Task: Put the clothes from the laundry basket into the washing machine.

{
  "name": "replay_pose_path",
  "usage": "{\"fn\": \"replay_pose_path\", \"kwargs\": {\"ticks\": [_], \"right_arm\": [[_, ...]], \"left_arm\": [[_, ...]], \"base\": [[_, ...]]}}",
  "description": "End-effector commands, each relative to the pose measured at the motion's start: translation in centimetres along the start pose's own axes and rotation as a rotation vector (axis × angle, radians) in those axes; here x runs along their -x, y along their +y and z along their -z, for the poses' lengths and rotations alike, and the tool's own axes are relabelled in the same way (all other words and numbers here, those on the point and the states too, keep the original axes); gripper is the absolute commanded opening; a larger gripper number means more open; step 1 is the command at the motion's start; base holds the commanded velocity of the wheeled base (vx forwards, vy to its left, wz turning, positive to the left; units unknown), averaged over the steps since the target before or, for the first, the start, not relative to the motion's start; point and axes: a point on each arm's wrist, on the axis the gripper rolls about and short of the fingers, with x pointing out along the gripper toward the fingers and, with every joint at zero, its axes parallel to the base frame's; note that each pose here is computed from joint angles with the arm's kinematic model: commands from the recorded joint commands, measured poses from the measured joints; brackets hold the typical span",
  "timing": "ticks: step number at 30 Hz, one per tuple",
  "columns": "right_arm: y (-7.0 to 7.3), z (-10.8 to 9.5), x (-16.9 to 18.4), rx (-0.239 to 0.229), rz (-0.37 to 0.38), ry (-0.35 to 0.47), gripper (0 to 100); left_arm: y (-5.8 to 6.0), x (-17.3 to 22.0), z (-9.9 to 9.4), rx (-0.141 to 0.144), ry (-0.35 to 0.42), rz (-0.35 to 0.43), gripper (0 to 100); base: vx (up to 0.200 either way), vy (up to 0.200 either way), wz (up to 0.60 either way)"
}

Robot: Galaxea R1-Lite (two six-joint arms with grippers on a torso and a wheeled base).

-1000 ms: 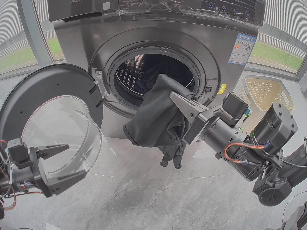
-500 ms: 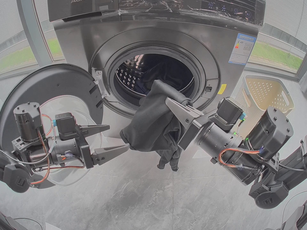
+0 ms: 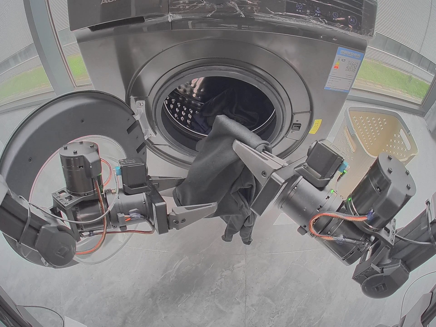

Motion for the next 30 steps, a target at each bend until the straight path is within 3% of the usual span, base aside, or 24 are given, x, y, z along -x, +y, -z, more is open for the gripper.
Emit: {"fn": "replay_pose_path", "kwargs": {"ticks": [1,15,16,22,30], "right_arm": [[0.1,0.3,0.0,-0.001,-0.004,0.007,0],[0.0,0.9,-0.1,-0.003,-0.004,0.006,0],[-0.1,1.0,-0.2,-0.003,-0.002,0.006,0],[-0.1,1.2,-0.2,-0.002,-0.001,0.01,0],[-0.5,1.9,0.5,0.005,0.013,0.05,0]], "left_arm": [[0.7,-1.8,1.1,0.002,0.011,0.003,100],[1.5,-3.5,1.8,-0.021,-0.027,-0.025,100],[1.6,-3.6,1.9,-0.024,-0.032,-0.029,0],[0.9,-3.5,1.1,-0.042,-0.103,-0.025,0],[-1.8,-1.6,1.7,-0.082,-0.188,-0.044,0]], "base": [[0.0,0.0,0.0],[0.0,0.0,0.0],[0.0,0.0,0.0],[0.0,0.0,0.0],[0.0,0.0,0.0]]}}
